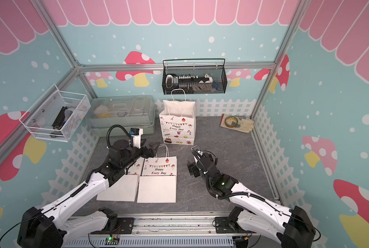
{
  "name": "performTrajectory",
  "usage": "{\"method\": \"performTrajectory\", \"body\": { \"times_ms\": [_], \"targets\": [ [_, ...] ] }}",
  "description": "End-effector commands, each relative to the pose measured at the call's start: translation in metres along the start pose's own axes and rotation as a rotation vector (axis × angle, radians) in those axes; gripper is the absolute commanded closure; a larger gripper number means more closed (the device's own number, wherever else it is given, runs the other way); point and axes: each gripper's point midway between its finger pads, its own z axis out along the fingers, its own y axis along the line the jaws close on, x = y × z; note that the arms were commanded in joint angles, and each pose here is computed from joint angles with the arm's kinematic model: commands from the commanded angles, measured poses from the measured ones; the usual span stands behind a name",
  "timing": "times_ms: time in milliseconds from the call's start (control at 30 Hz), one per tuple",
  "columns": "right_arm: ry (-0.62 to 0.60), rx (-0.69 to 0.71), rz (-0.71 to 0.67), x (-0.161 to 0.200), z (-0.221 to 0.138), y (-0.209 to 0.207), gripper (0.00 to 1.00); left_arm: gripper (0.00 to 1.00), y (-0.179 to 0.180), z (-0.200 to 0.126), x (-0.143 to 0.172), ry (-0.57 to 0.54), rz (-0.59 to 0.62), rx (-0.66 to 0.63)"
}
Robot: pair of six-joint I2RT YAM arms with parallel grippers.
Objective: Put away the paper bag
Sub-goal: Pick up the paper bag from the center of the board.
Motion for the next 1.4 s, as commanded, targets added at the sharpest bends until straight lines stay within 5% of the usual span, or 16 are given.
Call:
{"method": "performTrajectory", "body": {
  "times_ms": [0, 100, 367, 567, 867, 1200, 1367],
  "targets": [
    [-0.076, 0.013, -0.042, -0.022, 0.007, -0.023, 0.11, 0.02, 0.002, -0.002, -0.02, -0.102, 0.025, -0.024],
    [-0.09, -0.043, 0.028, -0.033, 0.023, -0.039, 0.1, 0.02, 0.006, 0.003, -0.039, -0.174, 0.069, -0.059],
    [-0.173, -0.081, -0.108, -0.084, 0.045, -0.039, 0.1, 0.02, 0.012, 0.037, -0.062, -0.257, 0.099, -0.046],
    [-0.2, -0.077, -0.123, -0.112, 0.064, -0.053, 0.1, 0.02, 0.042, 0.067, -0.082, -0.275, 0.108, -0.095],
    [-0.227, -0.074, -0.072, -0.144, 0.1, -0.079, 0.09, 0.03, 0.039, 0.107, -0.094, -0.257, 0.133, -0.034],
    [-0.207, -0.197, -0.054, -0.138, 0.145, -0.058, 0.1, 0.05, 0.014, 0.139, -0.068, -0.163, 0.165, 0.051],
    [-0.197, -0.247, -0.035, -0.14, 0.157, -0.051, 0.11, 0.05, -0.014, 0.161, -0.041, -0.041, 0.282, 0.074]
  ]
}}
